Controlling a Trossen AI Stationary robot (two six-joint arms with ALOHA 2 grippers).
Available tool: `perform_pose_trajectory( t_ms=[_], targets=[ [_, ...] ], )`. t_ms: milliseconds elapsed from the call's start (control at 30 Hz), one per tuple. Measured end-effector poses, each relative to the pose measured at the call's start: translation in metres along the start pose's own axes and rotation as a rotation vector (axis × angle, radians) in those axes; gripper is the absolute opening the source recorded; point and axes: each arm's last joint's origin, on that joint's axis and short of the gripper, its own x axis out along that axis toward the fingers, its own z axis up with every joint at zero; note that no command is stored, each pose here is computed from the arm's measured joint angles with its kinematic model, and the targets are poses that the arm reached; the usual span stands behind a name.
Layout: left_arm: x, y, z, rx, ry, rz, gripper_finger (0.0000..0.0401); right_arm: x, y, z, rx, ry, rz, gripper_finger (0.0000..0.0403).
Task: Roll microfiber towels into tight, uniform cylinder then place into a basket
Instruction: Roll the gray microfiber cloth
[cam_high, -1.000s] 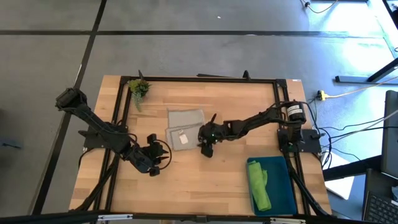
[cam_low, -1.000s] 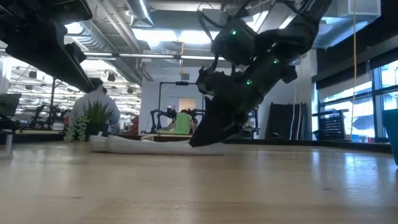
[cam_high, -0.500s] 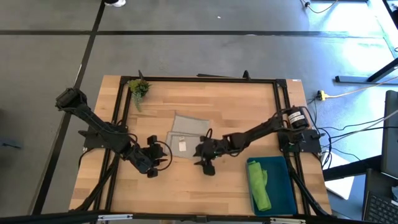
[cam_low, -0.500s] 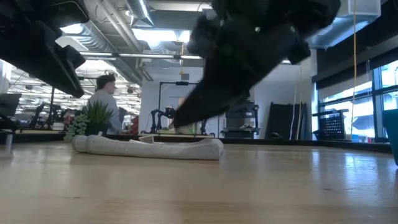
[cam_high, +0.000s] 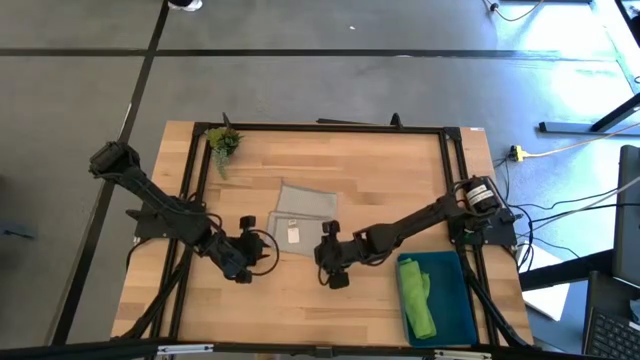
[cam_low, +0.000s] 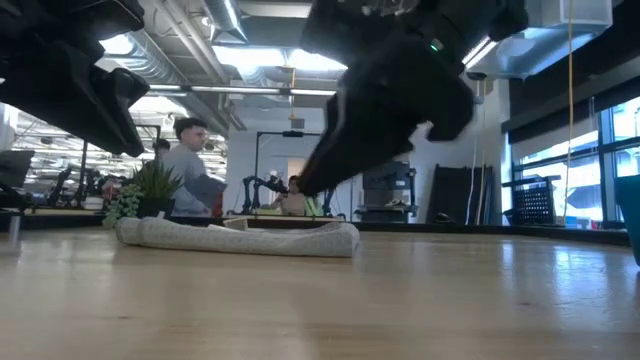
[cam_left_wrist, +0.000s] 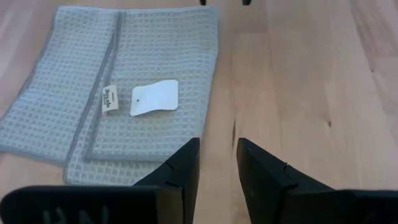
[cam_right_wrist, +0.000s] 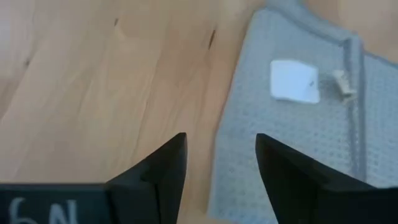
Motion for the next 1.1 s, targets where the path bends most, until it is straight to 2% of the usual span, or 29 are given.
perform_pose_trajectory(
  t_ms=[133,367,500,900,1000,1100],
  targets=[
    [0.000,0.000,0.000,0.000,0.000,0.000,0.0101,0.002,0.005,-0.011,-0.038,0.023,-0.024,0.0192],
    [0.000,0.000,0.000,0.001,0.000,0.000,0.0097,0.010,0.000,-0.024,-0.022,0.009,-0.051,0.0192],
    [0.000,0.000,0.000,0.002,0.001,0.001,0.0097,0.016,-0.004,-0.033,-0.029,0.059,-0.070,0.0192],
    [0.000,0.000,0.000,-0.010,-0.003,-0.001,0.0097,0.034,-0.007,-0.042,-0.022,0.088,-0.087,0.0192],
    [0.000,0.000,0.000,-0.028,-0.005,-0.002,0.0097,0.036,-0.007,-0.044,-0.023,0.095,-0.088,0.0181],
    [0.000,0.000,0.000,-0.026,-0.002,-0.001,0.0097,0.036,-0.006,-0.044,-0.020,0.096,-0.082,0.0152]
  ],
)
